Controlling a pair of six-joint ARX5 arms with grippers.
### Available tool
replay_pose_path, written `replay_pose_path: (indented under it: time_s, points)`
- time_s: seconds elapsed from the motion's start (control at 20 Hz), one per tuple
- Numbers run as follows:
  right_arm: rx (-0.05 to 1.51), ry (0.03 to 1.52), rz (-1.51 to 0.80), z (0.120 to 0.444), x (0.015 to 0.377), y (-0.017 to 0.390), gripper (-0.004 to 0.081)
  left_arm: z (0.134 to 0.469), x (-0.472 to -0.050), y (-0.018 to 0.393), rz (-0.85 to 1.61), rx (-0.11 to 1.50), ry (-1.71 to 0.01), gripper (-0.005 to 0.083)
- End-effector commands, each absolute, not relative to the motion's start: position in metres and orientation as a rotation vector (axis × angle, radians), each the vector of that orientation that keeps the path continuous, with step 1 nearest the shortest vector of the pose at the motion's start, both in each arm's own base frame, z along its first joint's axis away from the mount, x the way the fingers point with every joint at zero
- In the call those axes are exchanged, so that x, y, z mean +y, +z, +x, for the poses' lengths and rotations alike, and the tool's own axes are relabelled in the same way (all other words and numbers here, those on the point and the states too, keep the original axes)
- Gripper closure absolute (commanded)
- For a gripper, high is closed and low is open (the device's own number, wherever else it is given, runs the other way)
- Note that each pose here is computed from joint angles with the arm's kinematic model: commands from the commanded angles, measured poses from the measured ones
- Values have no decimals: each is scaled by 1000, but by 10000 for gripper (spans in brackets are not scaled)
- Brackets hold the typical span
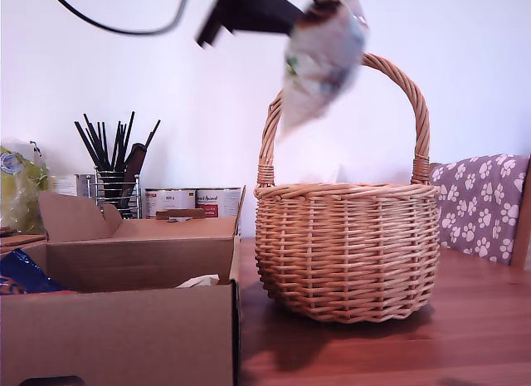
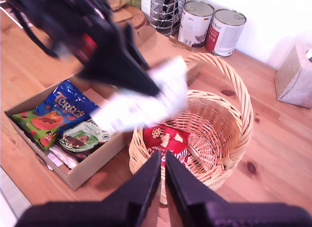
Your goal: Move the bags of Easter eggs from the cardboard box on the left into the woven basket on the right side.
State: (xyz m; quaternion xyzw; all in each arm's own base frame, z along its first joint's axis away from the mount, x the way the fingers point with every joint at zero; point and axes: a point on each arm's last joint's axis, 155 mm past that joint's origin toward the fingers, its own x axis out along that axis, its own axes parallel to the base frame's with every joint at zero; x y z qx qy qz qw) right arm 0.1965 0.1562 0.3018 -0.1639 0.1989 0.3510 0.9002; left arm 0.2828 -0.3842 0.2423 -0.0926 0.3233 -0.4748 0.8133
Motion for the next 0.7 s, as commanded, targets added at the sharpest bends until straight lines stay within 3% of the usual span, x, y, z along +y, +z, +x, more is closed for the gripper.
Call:
replay_pose_path:
  time_s: [0.0,0.45,0.65]
  points:
    - [399,722,-334,195,154,307,783,290,-397,234,-205,672,-1022,593]
    - [405,723,-335,190,151,306,783,351,-417,179,-148,562,-850,593]
    - [401,723,-334,189,150,307,783,375,-413,180,-156,479,-757,591]
